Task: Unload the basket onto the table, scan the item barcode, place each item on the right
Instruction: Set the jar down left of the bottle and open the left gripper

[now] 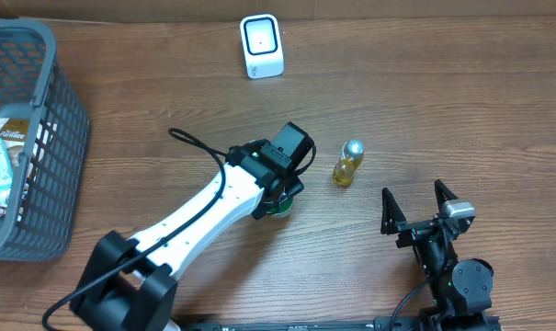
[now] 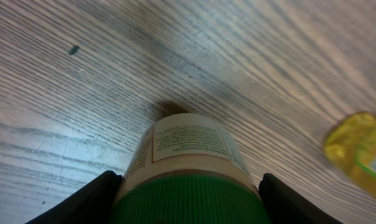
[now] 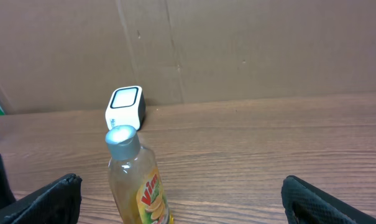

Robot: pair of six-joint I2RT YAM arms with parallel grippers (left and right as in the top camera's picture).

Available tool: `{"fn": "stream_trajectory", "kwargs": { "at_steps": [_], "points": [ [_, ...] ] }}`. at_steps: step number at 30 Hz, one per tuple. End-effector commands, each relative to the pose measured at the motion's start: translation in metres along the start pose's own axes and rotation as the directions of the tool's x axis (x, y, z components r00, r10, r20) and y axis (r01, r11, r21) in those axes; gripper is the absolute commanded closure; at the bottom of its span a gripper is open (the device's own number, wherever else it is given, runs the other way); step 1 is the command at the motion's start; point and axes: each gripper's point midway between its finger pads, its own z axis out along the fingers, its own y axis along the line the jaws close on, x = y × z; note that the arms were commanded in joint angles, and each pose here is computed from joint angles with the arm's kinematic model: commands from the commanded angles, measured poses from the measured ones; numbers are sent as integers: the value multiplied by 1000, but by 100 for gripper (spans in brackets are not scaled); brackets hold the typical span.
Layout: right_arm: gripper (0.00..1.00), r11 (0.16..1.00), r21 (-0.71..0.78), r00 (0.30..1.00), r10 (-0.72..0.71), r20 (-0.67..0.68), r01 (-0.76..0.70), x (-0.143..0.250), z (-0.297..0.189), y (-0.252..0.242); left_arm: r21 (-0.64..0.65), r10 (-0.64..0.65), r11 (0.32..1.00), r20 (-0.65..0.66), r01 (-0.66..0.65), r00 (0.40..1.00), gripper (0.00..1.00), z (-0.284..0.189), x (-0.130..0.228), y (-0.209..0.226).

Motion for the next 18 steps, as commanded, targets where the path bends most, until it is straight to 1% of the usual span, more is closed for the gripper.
{"fn": "stream_trajectory", "kwargs": {
  "at_steps": [1, 3, 5, 6, 7, 8, 9, 11, 15, 18],
  "points": [
    [0, 1000, -7, 1000, 0, 1, 0, 2, 0, 1, -40, -3, 999, 6, 3, 1000, 53, 12, 4, 3],
    [0, 1000, -7, 1000, 0, 1, 0, 2, 0, 1, -42, 1, 999, 5, -1, 1000, 51, 17, 5, 2],
    [0, 1000, -7, 1000, 0, 1, 0, 2, 0, 1, -34, 1, 999, 8, -1, 1000, 46, 20, 4, -1],
    [0, 1000, -7, 1000, 0, 1, 0, 2, 0, 1, -25, 6, 1000, 10, -6, 1000, 37, 20, 4, -3],
    [0, 1000, -7, 1000, 0, 1, 0, 2, 0, 1, -18, 11, 1000, 12, -11, 1000, 23, 20, 3, -5],
    [0, 1000, -7, 1000, 0, 1, 0, 2, 0, 1, -11, 22, 1000, 14, -21, 1000, 14, 20, 3, -7],
    [0, 1000, -7, 1000, 0, 1, 0, 2, 0, 1, 0, 48, 999, 17, -48, 999, 8, 20, 2, -10],
    [0, 1000, -7, 1000, 0, 1, 0, 2, 0, 1, 15, 104, 994, 24, -105, 994, 0, 20, 1, -14],
    [0, 1000, -7, 1000, 0, 1, 0, 2, 0, 1, 34, 175, 984, 40, -177, 984, 0, 16, -4, -21],
    [0, 1000, -7, 1000, 0, 1, 0, 2, 0, 1, 57, 301, 951, 72, -305, 951, 0, 0, -17, -32]
  ]
}}
